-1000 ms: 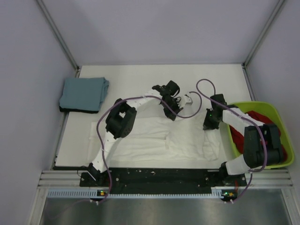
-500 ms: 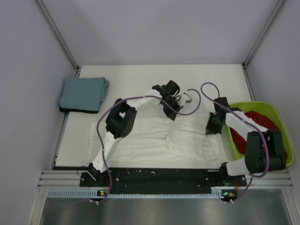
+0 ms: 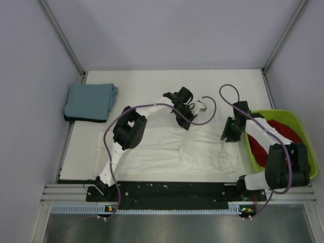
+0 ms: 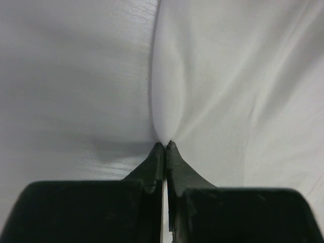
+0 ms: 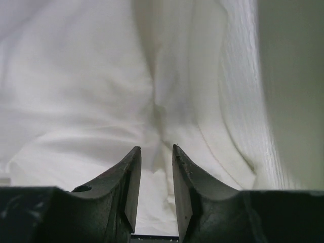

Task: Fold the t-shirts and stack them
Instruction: Fold the other side of the tshirt into a rectangle, then rotate the tshirt 90 degrees

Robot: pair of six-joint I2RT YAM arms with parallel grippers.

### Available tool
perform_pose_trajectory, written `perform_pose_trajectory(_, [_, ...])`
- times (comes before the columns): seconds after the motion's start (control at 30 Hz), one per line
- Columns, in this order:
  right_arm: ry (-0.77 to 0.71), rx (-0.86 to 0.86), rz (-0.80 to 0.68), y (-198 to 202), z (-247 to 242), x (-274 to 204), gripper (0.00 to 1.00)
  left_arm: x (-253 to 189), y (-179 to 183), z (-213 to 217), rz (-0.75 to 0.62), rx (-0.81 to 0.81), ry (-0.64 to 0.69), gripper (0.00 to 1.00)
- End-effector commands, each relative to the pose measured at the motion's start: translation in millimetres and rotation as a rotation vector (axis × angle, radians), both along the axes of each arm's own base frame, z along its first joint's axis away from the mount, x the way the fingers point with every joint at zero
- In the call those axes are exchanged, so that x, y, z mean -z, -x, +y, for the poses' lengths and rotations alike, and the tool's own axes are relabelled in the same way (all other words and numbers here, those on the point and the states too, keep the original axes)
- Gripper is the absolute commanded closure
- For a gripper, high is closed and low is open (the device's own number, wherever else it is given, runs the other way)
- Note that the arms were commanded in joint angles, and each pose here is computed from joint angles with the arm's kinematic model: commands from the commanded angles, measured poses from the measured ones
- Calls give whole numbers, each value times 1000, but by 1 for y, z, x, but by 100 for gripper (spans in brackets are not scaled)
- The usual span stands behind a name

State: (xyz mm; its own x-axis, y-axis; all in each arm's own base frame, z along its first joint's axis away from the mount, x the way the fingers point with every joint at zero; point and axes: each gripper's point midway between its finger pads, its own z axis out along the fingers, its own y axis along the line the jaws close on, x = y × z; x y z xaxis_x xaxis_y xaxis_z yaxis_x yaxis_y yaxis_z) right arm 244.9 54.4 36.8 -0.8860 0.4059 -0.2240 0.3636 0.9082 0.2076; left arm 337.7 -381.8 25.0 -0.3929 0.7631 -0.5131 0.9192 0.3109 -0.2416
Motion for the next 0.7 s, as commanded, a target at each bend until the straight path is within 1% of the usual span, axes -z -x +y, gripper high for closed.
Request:
perform_pose_trajectory(0.0, [47,-61,-278,-48,10,-72,67,13,1,17,-4,11,-54,100])
perform_pose_trajectory(0.03, [76,-39,-310,-55,5,-79,67,12,1,16,-6,12,-52,100])
perform_pose_trajectory(0.07, [70,-33,-336,-63,7,-82,69,13,1,16,-5,9,-52,100])
perform_pose_trajectory(0.1, [64,-30,-340,-70,9,-80,79,12,0,16,-6,7,-50,100])
perform_pose_trajectory(0.13, [41,-34,-328,-76,14,-74,93,12,0,16,-6,7,-50,100])
perform_pose_trajectory(0.17, [5,-51,-321,-84,21,-70,100,11,0,15,-9,9,-48,100])
perform_pose_trajectory(0.27, [-22,-44,-236,-100,28,-38,100,10,-2,16,-16,5,-51,100])
perform_pose_trajectory(0.37, [-23,44,-177,-112,17,-11,100,10,-3,18,-24,0,-61,100])
perform_pose_trajectory(0.4, [-16,67,-150,-112,11,-2,100,7,-5,18,-33,-1,-61,97])
perform_pose_trajectory(0.47, [0,93,-96,-106,0,14,100,1,-9,20,-61,-5,-68,85])
perform_pose_trajectory(0.5, [37,92,-74,-103,-7,24,100,-13,-15,22,-99,-5,-58,75])
perform_pose_trajectory(0.53, [49,88,-72,-106,-9,26,100,-21,-19,23,-116,-8,-47,68])
perform_pose_trajectory(0.6, [51,66,-78,-119,-8,28,100,-45,-28,25,-165,-8,-17,57])
perform_pose_trajectory(0.67, [52,55,-99,-143,-7,25,100,-72,-37,31,-224,-9,6,49])
